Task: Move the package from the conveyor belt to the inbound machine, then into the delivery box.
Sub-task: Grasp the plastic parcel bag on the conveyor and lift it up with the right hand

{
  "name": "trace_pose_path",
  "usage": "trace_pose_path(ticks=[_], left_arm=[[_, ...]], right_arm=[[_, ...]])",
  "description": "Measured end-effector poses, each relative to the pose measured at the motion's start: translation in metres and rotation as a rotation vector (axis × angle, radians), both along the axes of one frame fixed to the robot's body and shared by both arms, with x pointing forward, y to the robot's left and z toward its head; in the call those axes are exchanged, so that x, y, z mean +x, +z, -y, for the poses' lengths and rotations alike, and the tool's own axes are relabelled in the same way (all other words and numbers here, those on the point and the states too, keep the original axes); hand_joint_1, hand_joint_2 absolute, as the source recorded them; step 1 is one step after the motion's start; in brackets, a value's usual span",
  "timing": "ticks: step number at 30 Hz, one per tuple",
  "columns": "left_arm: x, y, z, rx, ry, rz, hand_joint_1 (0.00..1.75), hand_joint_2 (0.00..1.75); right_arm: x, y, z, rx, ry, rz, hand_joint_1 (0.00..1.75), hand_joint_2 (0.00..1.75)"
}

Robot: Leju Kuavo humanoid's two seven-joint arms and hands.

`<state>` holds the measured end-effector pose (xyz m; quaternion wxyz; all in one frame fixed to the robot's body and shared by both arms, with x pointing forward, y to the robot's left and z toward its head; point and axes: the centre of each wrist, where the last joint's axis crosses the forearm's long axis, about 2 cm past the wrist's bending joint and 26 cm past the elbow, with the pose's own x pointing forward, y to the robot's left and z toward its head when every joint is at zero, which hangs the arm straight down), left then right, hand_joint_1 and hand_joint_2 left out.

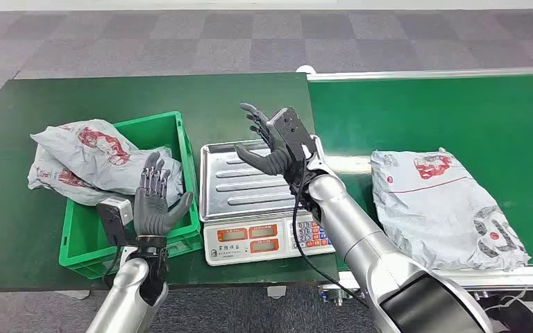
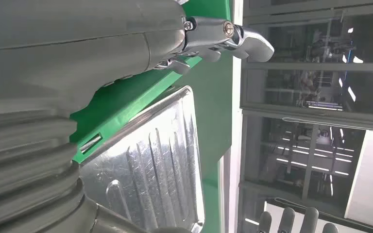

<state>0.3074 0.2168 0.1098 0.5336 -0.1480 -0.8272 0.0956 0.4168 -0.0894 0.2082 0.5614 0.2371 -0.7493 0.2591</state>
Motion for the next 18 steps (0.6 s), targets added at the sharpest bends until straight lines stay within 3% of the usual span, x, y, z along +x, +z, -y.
trace_pose_path(ticks=[10, 15, 18], left_arm=[[0.001, -0.001, 0.000, 0.002, -0.001, -0.002, 0.00, 1.75], [0.014, 0.003, 0.008, 0.010, -0.046, 0.003, 0.00, 1.75], [0.028, 0.009, 0.025, 0.011, -0.109, 0.008, 0.00, 1.75]], right_arm=[[0.001, 0.001, 0.001, -0.002, -0.009, 0.003, 0.00, 1.75], [0.005, -0.007, 0.018, -0.006, -0.071, 0.026, 0.00, 1.75], [0.009, -0.018, 0.044, -0.027, -0.130, 0.037, 0.00, 0.44]])
